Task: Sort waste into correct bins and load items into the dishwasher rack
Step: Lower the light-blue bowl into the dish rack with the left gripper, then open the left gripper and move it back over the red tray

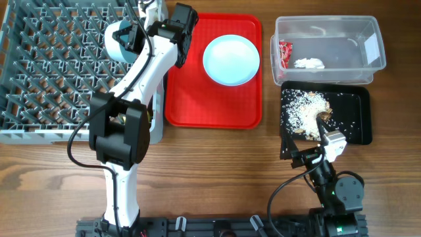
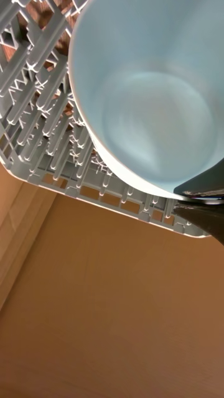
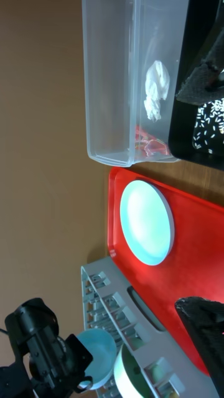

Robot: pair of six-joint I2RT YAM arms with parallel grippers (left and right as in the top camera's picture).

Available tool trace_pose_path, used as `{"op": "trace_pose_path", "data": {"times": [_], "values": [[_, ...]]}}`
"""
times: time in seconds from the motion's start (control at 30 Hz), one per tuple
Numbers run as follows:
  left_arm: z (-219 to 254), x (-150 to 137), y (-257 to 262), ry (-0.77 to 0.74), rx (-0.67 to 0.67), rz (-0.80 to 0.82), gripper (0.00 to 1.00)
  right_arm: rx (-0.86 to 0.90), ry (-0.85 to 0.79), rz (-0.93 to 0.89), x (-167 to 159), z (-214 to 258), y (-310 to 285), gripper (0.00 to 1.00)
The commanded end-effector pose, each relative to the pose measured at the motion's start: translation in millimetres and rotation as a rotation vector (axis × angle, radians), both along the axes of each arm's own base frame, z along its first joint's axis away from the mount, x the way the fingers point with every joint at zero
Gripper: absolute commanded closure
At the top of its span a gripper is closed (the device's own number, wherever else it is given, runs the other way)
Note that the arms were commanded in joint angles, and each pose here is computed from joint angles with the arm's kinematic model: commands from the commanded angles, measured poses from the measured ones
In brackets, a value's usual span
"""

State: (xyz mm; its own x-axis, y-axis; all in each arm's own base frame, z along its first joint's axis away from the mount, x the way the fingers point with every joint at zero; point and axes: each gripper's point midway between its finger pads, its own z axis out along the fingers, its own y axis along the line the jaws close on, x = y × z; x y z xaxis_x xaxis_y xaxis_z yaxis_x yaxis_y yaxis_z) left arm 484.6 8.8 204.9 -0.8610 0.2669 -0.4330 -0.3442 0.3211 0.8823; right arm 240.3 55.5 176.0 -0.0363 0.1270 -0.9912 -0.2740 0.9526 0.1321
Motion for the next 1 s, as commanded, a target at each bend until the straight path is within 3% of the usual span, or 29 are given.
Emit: {"op": "trace_pose_path", "data": {"times": [0.0, 0.47, 0.6, 0.77, 0.97], "values": [[-10.2, 0.7, 3.8, 0.019, 0.005, 0.009, 0.96, -0.007, -0.011, -0.023, 0.7, 1.2, -4.1, 0.0], [-30.7, 3.3, -12.1, 0.07, 0.054, -0.017, 0.96, -0.008, -0.012, -0.023, 0.7, 1.2, -4.1, 0.0], [-31.1, 2.9, -29.5, 0.07, 0.053, -0.053, 0.85, -0.008, -0.012, -0.023, 0.7, 1.2, -4.1, 0.0], [-31.4, 1.7, -49.6, 0.07, 0.054, -0.094, 0.79, -0.007, -0.011, -0.023, 0.7, 1.2, -4.1, 0.0], [-29.2, 0.6, -53.9, 0.069, 0.056, -0.104, 0.36, -0.007, -0.011, -0.023, 0.7, 1.2, -4.1, 0.0]]}}
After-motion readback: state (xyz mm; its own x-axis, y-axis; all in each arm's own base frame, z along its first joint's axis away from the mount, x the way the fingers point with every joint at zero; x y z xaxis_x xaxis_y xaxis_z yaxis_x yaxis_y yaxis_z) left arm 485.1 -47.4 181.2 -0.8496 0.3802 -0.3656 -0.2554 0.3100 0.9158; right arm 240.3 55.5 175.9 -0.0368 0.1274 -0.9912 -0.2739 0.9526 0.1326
